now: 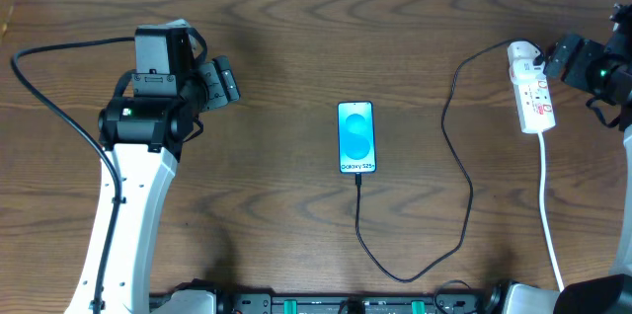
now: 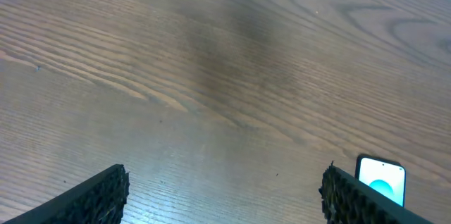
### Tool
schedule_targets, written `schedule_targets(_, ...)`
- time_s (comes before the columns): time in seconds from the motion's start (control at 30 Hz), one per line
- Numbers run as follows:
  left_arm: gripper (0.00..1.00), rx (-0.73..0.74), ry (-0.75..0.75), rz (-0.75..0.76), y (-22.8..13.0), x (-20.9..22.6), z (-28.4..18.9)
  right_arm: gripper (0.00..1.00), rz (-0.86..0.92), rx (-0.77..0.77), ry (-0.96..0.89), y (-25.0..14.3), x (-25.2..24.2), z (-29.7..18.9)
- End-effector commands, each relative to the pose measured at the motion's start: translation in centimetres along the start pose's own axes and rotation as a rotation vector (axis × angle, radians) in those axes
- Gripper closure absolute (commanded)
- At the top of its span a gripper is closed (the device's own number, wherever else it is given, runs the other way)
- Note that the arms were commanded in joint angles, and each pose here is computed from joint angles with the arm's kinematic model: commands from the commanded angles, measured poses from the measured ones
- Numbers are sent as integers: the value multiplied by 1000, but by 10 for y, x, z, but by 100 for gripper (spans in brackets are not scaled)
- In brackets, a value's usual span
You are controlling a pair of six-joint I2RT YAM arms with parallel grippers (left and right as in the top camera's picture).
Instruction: Plug charger to phone and switch on socket
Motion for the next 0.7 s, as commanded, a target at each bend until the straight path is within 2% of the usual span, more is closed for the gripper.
schedule_targets(0.0,13,-5,11,14,1,1,0,1,15,-9,-5,2,0,-4)
schedule_targets(0.2,13,-6,10,15,0,1,-2,1,15,-9,-5,2,0,-4)
schedule_targets(0.4,13,-16,2,13,-14,9,-28,1,15,-9,-5,2,0,-4)
schedule_targets(0.67,13,-176,-69,3,-43,24,-52,1,15,-9,-5,2,0,-4)
Point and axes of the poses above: each gripper's point midway between its finger pads, its own z axis out along the fingers, its own x axis along the line the jaws close on, y = z × x, the point moved 7 cm from there along -z, back along the fingers, and after that the axes turned 6 degrees about -z, right-handed, at the moved point
